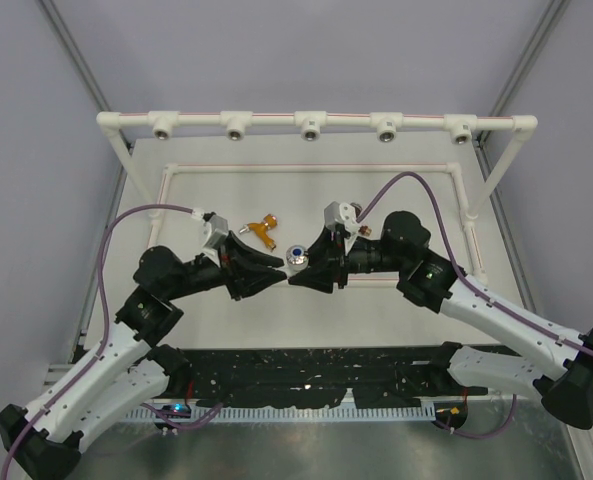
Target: Install the water faucets
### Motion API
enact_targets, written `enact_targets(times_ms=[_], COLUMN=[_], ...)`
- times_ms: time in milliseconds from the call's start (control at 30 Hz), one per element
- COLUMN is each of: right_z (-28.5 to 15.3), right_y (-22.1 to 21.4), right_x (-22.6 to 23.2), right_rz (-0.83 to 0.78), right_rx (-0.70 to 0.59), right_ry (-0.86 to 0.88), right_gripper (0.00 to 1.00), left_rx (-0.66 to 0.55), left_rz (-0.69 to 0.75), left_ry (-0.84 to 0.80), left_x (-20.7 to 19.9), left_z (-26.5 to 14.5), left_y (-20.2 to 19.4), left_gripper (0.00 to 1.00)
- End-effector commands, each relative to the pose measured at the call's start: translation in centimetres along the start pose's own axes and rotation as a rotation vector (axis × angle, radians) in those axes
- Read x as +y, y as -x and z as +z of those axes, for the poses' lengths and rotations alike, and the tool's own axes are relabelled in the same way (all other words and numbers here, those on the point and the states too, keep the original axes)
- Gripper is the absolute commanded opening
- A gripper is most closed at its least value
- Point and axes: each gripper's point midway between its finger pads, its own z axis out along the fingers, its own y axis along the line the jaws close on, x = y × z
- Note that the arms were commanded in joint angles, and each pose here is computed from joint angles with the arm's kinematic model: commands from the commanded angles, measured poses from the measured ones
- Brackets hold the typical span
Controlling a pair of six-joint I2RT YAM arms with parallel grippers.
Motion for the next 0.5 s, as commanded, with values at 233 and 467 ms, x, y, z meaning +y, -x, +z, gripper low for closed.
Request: enact_targets(times_ms=[233, 467], right_z=[0.5, 0.1], right_y=[2.1, 1.7], right_x=[0.6, 0.0], right_rz=[-0.026, -0.029], right_rx=[-0.045, -0.044], right_ry=[0.028, -0.011], right_gripper=[0.33, 0.06], left_rx=[-0.096, -0.055], left_rz=[0.053, 0.038], left_ry=[-0.026, 0.07], left_x=[-1.5, 0.3], left_z=[-0.1, -0.2], left_y=[3.4, 2.6], left_gripper=[0.0, 0.23])
